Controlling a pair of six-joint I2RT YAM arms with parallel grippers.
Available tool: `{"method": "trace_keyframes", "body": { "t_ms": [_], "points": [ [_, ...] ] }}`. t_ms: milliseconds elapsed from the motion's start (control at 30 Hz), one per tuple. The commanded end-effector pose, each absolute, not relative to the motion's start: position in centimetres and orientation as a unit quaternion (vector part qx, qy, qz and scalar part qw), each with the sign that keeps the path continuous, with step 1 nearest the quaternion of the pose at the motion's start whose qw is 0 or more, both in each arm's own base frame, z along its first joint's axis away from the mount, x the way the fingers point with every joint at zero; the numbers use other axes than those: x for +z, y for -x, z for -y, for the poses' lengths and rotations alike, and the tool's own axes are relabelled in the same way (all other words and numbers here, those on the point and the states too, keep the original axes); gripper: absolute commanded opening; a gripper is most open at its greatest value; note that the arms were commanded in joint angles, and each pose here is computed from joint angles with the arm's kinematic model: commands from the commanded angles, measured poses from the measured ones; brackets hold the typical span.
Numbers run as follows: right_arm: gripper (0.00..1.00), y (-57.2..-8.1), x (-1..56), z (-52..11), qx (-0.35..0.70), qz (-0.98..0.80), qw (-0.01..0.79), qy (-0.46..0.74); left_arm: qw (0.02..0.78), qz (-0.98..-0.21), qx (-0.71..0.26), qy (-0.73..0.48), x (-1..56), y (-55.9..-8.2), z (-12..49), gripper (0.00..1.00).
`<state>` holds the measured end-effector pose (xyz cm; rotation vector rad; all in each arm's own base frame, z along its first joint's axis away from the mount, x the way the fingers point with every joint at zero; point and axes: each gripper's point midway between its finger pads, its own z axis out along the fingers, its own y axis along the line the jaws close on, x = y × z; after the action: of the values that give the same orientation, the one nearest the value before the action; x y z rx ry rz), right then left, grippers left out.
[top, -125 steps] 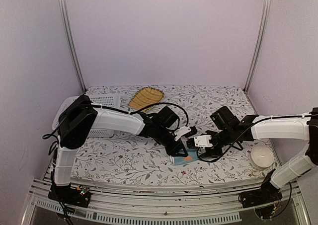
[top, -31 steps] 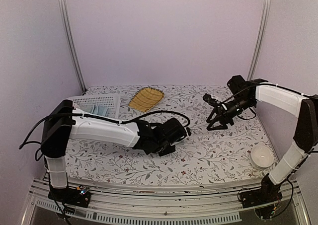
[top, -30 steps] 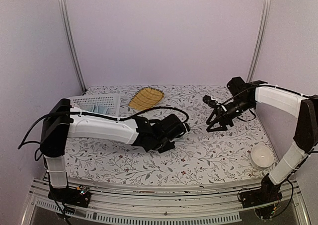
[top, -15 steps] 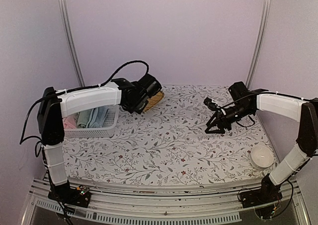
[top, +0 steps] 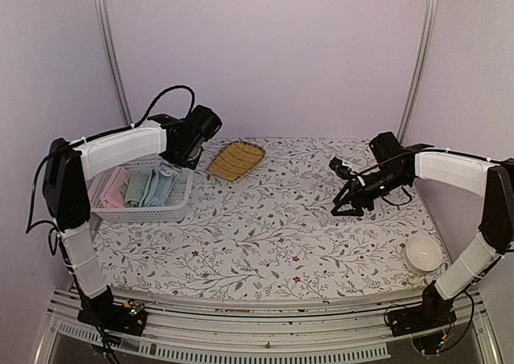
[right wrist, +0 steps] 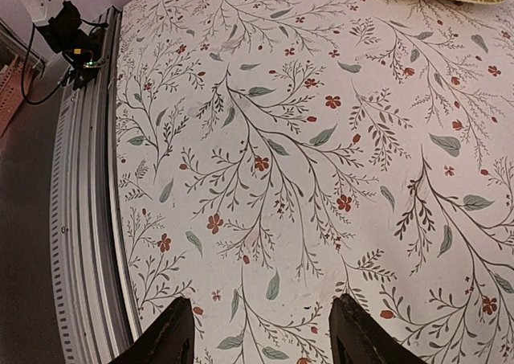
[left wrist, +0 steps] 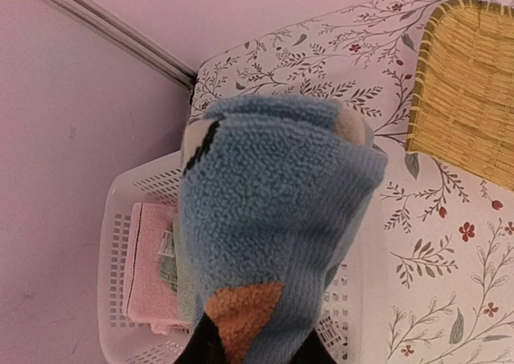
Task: Roll the towels
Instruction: Place the towel in the bin.
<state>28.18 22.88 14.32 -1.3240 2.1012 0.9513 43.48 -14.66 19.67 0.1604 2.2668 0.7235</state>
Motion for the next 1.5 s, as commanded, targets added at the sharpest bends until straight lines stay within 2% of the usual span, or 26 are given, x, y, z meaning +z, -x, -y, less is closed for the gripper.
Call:
{"method": "trace_keyframes", "body": {
  "t_ms": [0,333,700,1100,1467],
  "points": [
    [0.60,-27.9,14.2,-22.9,0.356,-0.765,0.237,0.483,0.371,-0.886,0.278,-0.001,21.3,-42.7,10.1,0.00],
    [0.61,-27.6,13.3,-22.9,0.363,-0.767,0.218,0.481,0.320,-0.906,0.276,0.036,17.3,-41.7,5.0,0.00],
    [0.61,-27.6,12.6,-22.8,0.363,-0.771,0.208,0.480,0.282,-0.927,0.247,0.020,11.8,-42.6,5.7,0.00],
    [0.63,-27.6,12.0,-22.7,0.361,-0.776,0.198,0.478,0.267,-0.937,0.225,0.002,8.9,-43.5,7.3,0.00],
    [0.65,-27.6,11.6,-22.7,0.364,-0.777,0.191,0.476,0.294,-0.925,0.239,-0.012,12.8,-43.7,9.7,0.00]
  ]
}}
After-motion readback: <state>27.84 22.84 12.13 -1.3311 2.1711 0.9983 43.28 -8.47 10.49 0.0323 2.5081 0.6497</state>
